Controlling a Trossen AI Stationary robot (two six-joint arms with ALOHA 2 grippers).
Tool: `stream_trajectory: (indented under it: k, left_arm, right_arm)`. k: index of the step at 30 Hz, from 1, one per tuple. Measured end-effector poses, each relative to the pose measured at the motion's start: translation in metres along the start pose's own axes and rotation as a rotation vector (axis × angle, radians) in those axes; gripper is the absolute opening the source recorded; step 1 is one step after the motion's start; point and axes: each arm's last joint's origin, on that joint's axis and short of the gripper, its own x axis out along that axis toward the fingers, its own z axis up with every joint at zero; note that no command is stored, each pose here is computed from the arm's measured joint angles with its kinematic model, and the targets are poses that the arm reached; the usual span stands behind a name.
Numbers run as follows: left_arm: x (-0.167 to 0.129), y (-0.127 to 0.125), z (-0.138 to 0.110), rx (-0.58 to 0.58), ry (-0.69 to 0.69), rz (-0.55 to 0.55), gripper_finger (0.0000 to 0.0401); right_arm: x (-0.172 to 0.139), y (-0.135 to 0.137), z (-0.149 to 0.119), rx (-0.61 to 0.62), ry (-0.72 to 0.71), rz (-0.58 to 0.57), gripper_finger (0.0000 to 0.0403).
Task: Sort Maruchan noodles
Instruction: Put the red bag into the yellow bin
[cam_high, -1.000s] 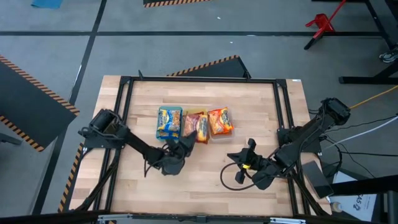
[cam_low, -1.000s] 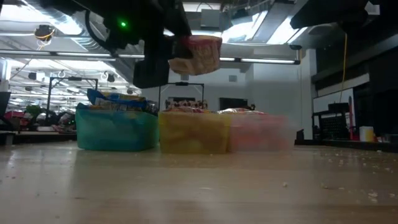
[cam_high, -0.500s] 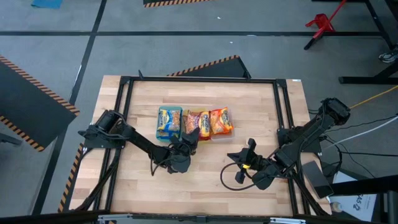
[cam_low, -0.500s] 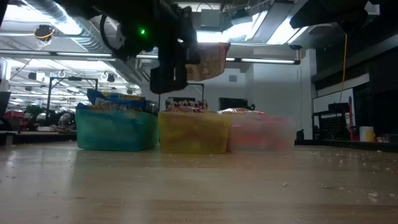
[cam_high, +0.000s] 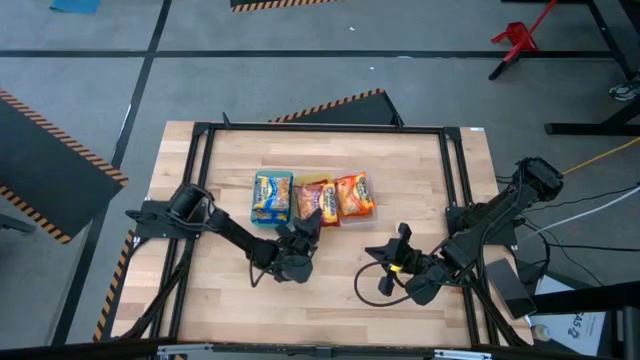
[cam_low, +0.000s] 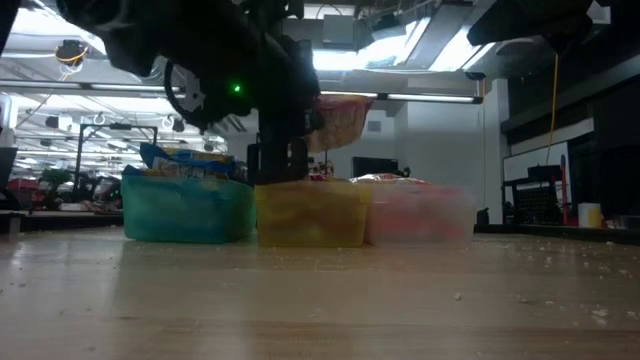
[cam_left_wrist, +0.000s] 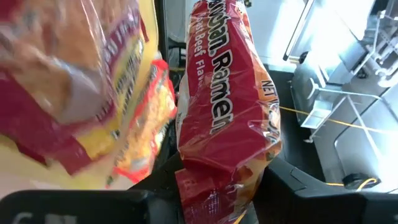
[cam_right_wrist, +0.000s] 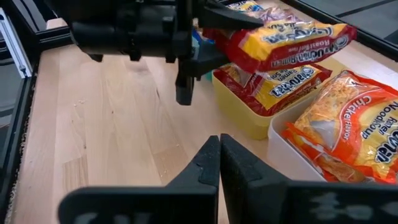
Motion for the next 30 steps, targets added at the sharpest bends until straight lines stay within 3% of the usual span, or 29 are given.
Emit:
stream_trajectory:
  k: [9,15,18,24,30]
  left_arm:
    - [0.012,0.003,0.003,0.028,-0.009,0.007,0.0118]
    - [0.013,0.007,0.005,0.059,-0.005,0.017,0.0117]
    - [0.015,0.008,0.006,0.065,0.000,0.026,0.0117]
    - [0.019,0.010,0.007,0.119,0.015,0.042,0.0118]
    - [0.013,0.009,0.006,0.163,0.019,0.035,0.0130]
  right_arm:
    - [0.000,0.001,0.000,-0.021,0.006,0.011,0.0001]
    - [0.006,-0.005,0.005,-0.087,-0.035,-0.053,0.0010]
    - [0.016,-0.012,0.011,-0.116,-0.025,-0.086,0.0030]
    - [0.037,-0.027,0.021,-0.074,0.108,-0.008,0.0082]
    - [0.044,-0.033,0.026,-0.136,0.108,-0.016,0.0148]
